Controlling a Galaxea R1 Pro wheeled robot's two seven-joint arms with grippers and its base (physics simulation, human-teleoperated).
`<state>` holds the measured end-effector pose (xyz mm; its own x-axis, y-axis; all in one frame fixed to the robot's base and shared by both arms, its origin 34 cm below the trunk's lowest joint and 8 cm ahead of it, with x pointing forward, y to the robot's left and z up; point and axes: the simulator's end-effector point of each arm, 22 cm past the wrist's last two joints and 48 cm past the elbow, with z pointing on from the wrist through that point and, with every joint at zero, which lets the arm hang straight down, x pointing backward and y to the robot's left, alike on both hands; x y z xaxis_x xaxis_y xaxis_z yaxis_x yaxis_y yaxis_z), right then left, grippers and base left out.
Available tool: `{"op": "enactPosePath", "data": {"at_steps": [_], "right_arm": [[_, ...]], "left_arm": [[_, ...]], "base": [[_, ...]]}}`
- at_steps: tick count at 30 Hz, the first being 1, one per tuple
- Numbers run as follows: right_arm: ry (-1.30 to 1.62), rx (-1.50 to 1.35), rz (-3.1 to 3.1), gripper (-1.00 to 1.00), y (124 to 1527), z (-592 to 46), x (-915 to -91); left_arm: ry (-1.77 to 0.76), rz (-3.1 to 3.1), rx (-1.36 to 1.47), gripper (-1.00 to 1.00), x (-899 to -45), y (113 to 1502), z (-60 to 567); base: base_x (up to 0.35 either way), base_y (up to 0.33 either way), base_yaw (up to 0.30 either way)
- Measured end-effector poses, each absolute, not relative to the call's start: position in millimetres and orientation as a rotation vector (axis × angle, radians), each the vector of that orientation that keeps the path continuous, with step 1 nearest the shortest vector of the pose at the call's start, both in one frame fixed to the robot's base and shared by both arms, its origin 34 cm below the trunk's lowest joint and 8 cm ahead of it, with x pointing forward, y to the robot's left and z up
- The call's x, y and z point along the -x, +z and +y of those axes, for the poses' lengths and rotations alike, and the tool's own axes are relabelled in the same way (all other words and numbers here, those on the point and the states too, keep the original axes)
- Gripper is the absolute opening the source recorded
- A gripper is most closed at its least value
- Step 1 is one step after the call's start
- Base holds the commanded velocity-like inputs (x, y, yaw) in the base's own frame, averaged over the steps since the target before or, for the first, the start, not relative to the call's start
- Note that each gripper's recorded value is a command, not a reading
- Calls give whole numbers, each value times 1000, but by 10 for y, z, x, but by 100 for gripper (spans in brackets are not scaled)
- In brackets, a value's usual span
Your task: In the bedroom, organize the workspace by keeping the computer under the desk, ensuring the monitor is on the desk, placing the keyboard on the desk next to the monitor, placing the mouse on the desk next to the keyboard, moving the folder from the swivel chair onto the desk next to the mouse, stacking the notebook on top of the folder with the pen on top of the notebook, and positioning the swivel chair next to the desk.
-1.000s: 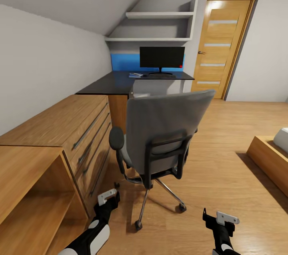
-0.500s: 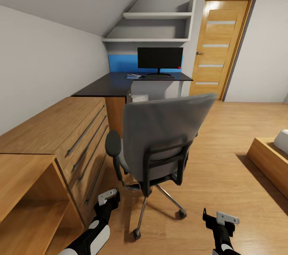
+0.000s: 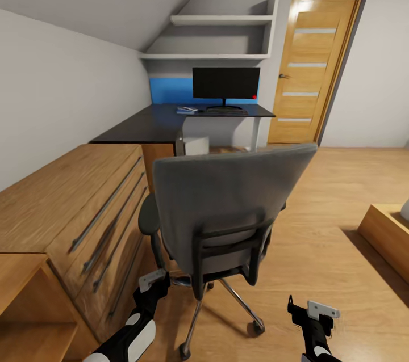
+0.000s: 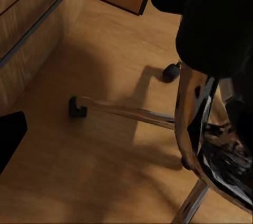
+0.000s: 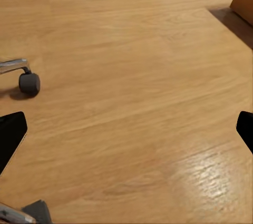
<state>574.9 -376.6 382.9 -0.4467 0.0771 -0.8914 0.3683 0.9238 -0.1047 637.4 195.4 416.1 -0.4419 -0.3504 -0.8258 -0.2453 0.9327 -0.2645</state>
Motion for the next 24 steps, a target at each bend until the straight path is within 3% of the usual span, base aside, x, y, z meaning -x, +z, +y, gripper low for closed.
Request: {"op": "enactPosePath", "data": {"at_steps": [17, 24], "right_arm": [[-346, -319, 2024, 100, 3811, -3770, -5741], [-346, -319, 2024, 100, 3809, -3765, -5741]], "left_arm": [[-111, 2073, 434, 100, -6304, 4061, 1991], [-104, 2079, 441, 100, -6280, 4031, 2018]], "base": [[320, -2, 0], [320, -134, 0]]}}
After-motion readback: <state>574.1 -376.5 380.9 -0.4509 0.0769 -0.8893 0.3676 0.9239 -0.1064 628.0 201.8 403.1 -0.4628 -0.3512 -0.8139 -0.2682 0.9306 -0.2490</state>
